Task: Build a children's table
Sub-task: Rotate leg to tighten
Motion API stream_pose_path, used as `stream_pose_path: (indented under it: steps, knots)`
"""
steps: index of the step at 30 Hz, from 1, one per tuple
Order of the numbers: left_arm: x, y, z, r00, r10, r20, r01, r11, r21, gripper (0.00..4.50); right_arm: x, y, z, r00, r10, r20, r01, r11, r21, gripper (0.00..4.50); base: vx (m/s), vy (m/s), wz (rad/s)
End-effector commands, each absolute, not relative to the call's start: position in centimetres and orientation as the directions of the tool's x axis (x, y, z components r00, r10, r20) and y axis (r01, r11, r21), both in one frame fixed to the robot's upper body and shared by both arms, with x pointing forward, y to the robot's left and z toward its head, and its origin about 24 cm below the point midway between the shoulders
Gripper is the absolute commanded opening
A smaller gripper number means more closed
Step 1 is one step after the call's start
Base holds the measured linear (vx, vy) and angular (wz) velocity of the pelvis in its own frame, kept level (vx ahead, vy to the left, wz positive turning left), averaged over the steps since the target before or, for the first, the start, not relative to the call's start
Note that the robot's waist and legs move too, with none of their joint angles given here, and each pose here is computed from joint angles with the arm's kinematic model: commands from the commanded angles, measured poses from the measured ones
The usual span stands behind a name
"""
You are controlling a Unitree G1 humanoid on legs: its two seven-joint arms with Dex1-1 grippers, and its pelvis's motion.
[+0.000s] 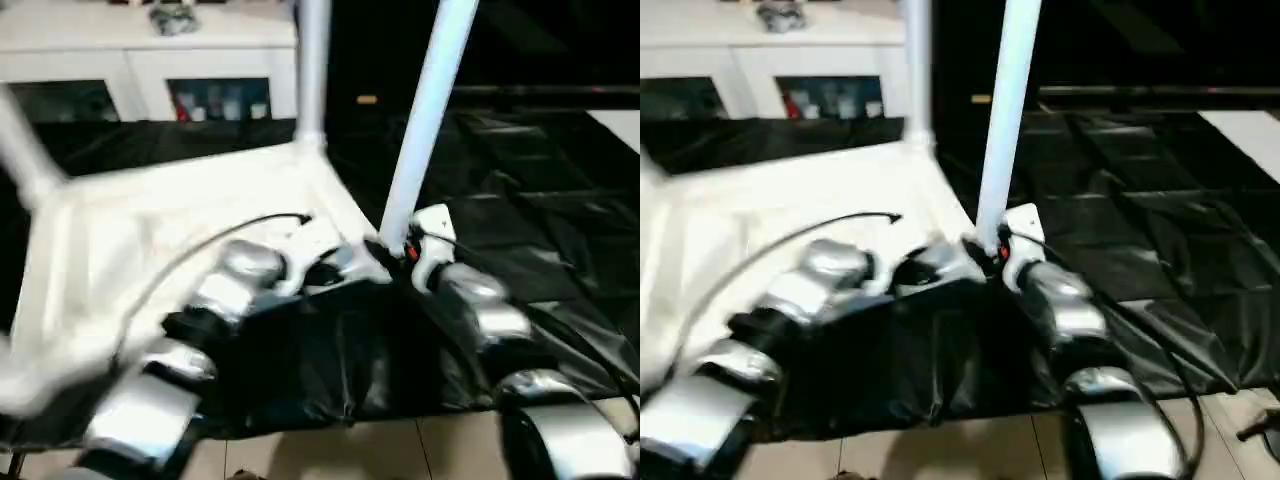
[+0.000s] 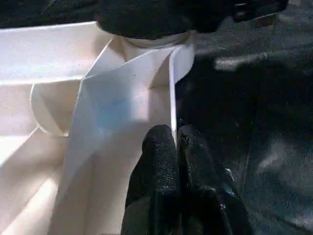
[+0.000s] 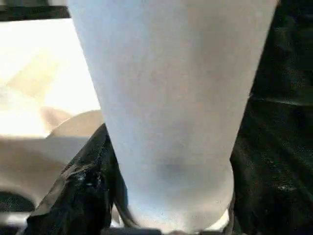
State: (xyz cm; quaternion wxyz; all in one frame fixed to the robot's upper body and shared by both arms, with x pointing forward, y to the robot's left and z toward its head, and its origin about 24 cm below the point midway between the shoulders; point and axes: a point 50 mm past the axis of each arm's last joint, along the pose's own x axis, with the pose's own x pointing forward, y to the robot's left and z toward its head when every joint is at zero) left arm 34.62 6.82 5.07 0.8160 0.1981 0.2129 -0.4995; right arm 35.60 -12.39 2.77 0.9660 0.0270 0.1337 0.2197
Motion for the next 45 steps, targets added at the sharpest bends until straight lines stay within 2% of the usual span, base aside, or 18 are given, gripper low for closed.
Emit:
stream_pose_path:
  steps: [1, 7, 8, 10, 12, 16, 17, 19, 22, 25, 28, 29, 35, 36, 37, 40, 43, 45]
  knots:
    - [34.1, 3.0, 6.6, 0.344, -0.796, -0.498, 0.938, 0.312, 0.149, 0.0, 33.7, -8.6, -0.2, 0.764, 0.521, -0.382, -0.493, 0.852, 0.175, 2.72, 0.0, 0.0, 0.0]
    - [33.9, 3.0, 6.5, 0.33, -0.799, -0.502, 0.943, 0.294, 0.153, 0.0, 33.9, -7.7, 0.0, 0.769, 0.529, -0.359, -0.496, 0.848, 0.188, 2.72, 0.0, 0.0, 0.0]
    - [33.9, 3.1, 6.5, 0.331, -0.799, -0.502, 0.943, 0.296, 0.152, 0.0, 33.9, -7.7, 0.1, 0.772, 0.528, -0.354, -0.495, 0.849, 0.187, 3.07, 0.0, 0.0, 0.0]
    - [33.9, 3.6, 6.4, 0.333, -0.798, -0.502, 0.942, 0.298, 0.152, 0.0, 34.2, -7.8, 0.6, 0.776, 0.54, -0.327, -0.499, 0.842, 0.206, 3.44, 0.0, 0.0, 0.0]
    - [33.9, 3.7, 6.4, 0.333, -0.798, -0.502, 0.943, 0.297, 0.152, 0.0, 34.3, -7.9, 0.7, 0.776, 0.543, -0.322, -0.502, 0.84, 0.207, 3.47, 0.0, 0.0, 0.0]
    - [34.1, 4.9, 6.3, 0.329, -0.796, -0.509, 0.944, 0.289, 0.159, 0.0, 34.7, -8.9, 1.6, 0.77, 0.569, -0.287, -0.562, 0.819, 0.115, 3.75, 0.0, 0.0, 0.0]
    - [34.2, 5.6, 6.3, 0.326, -0.796, -0.509, 0.945, 0.28, 0.167, 0.0, 34.7, -9.4, 2.1, 0.739, 0.619, -0.268, -0.617, 0.78, 0.1, 3.75, 0.0, 0.0, 0.0]
    - [34.2, 5.9, 6.3, 0.326, -0.796, -0.511, 0.945, 0.279, 0.169, 0.0, 34.6, -9.7, 2.2, 0.718, 0.644, -0.262, -0.646, 0.758, 0.093, 3.75, 0.0, 0.0, 0.0]
    - [34.2, 6.9, 6.6, 0.293, -0.809, -0.51, 0.956, 0.234, 0.178, 0.0, 34.2, -10.9, 2.7, 0.62, 0.741, -0.258, -0.756, 0.652, 0.056, 3.75, 0.0, 0.0, 0.0]
    - [33.9, 7.5, 6.8, 0.23, -0.832, -0.504, 0.97, 0.154, 0.19, 0.0, 33.6, -11.8, 3.2, 0.526, 0.812, -0.255, -0.832, 0.553, 0.044, 3.75, 0.0, 0.0, 0.0]
    - [33.1, 8.3, 6.7, 0.124, -0.84, -0.528, 0.986, 0.044, 0.161, 0.0, 32.8, -12.8, 3.7, 0.394, 0.878, -0.271, -0.905, 0.422, 0.055, 3.75, 0.0, 0.0, 0.0]
    - [32.8, 8.8, 6.6, 0.077, -0.835, -0.545, 0.989, -0.006, 0.149, 0.0, 32.3, -13.4, 3.9, 0.321, 0.902, -0.288, -0.933, 0.353, 0.066, 3.75, 0.0, 0.0, 0.0]
    - [32.3, 9.6, 6.4, -0.018, -0.824, -0.566, 0.989, -0.097, 0.11, 0.0, 31.6, -14.1, 4.0, 0.18, 0.923, -0.34, -0.971, 0.222, 0.091, 3.75, 0.0, 0.0, 0.0]
    - [32.1, 9.9, 6.3, -0.045, -0.819, -0.572, 0.987, -0.123, 0.1, 0.0, 31.2, -14.3, 4.0, 0.123, 0.923, -0.365, -0.981, 0.169, 0.099, 3.75, 0.0, 0.0, 0.0]
    - [32.2, 10.0, 6.4, -0.048, -0.817, -0.575, 0.987, -0.129, 0.101, 0.0, 31.0, -14.4, 4.0, 0.091, 0.919, -0.383, -0.985, 0.139, 0.101, 3.52, 0.0, 0.0, 0.0]
    - [32.2, 10.1, 6.4, -0.059, -0.815, -0.576, 0.986, -0.137, 0.093, 0.0, 30.9, -14.4, 4.0, 0.067, 0.915, -0.399, -0.988, 0.117, 0.102, 3.4, 0.0, 0.0, 0.0]
    - [32.1, 10.3, 6.3, -0.073, -0.81, -0.582, 0.984, -0.152, 0.088, 0.0, 30.8, -14.5, 4.1, 0.044, 0.911, -0.409, -0.99, 0.095, 0.103, 3.03, 0.0, 0.0, 0.0]
    - [32.1, 10.4, 6.3, -0.083, -0.807, -0.585, 0.983, -0.163, 0.085, 0.0, 30.8, -14.3, 4.2, 0.029, 0.914, -0.404, -0.99, 0.083, 0.116, 2.94, 0.0, 0.0, 0.0]
